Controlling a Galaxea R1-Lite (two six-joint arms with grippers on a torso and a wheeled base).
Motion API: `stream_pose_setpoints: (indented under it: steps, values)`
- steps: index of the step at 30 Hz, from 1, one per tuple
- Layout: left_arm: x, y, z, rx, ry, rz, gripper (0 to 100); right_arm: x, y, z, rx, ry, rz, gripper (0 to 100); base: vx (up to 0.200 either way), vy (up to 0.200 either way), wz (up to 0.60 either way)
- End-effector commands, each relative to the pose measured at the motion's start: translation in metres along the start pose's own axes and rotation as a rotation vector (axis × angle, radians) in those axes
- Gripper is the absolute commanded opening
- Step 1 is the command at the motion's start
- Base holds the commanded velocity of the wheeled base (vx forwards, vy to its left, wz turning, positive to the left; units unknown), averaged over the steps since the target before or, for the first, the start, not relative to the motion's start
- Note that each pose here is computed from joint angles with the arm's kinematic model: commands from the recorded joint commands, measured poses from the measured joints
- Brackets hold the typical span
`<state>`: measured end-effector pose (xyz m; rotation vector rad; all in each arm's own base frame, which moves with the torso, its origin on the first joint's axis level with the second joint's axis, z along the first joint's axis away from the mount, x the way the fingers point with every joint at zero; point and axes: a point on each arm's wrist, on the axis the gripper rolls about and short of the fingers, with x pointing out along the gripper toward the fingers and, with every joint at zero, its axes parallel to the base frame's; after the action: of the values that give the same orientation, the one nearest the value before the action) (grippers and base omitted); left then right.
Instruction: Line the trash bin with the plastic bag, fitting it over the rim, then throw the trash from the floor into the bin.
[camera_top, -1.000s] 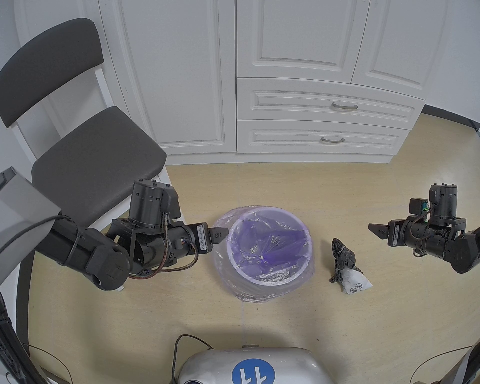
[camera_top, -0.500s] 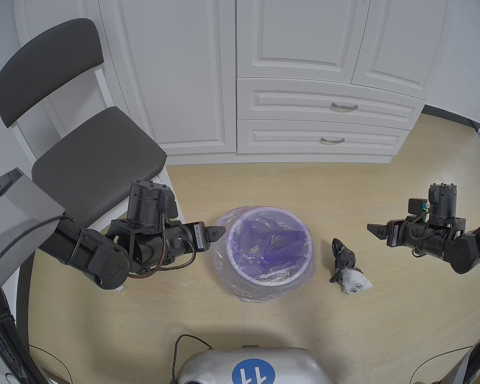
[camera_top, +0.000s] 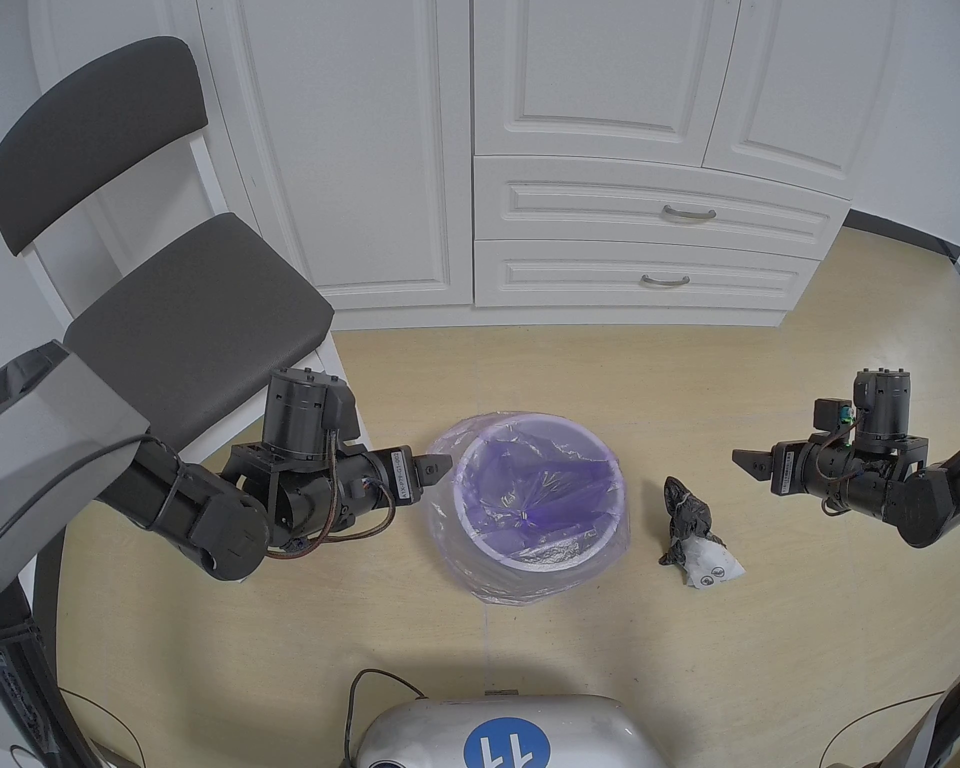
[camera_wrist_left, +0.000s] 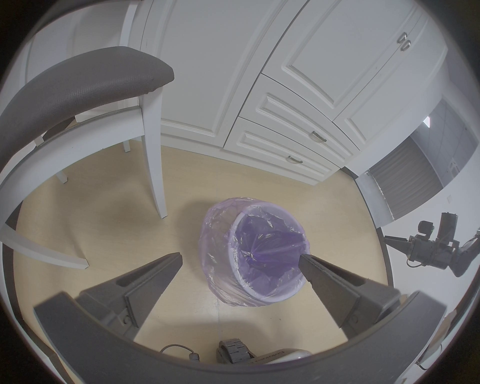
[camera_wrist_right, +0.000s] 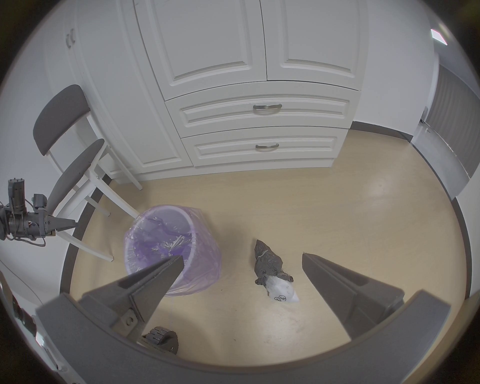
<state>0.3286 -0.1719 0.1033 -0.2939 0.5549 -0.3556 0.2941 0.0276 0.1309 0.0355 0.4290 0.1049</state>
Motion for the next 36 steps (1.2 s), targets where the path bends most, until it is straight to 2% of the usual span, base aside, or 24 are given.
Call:
stream_pose_setpoints:
  steps: [1,36]
  values:
    - [0.006,0.004,-0.005,-0.004,0.016,0.013,100,0.003,0.000,-0.002,0.000,0.011,0.000,100,0.000,0.000,0.00]
    - [0.031,0.019,-0.014,-0.017,0.033,0.045,100,0.012,-0.001,-0.008,0.003,0.032,-0.002,100,0.000,0.000,0.00]
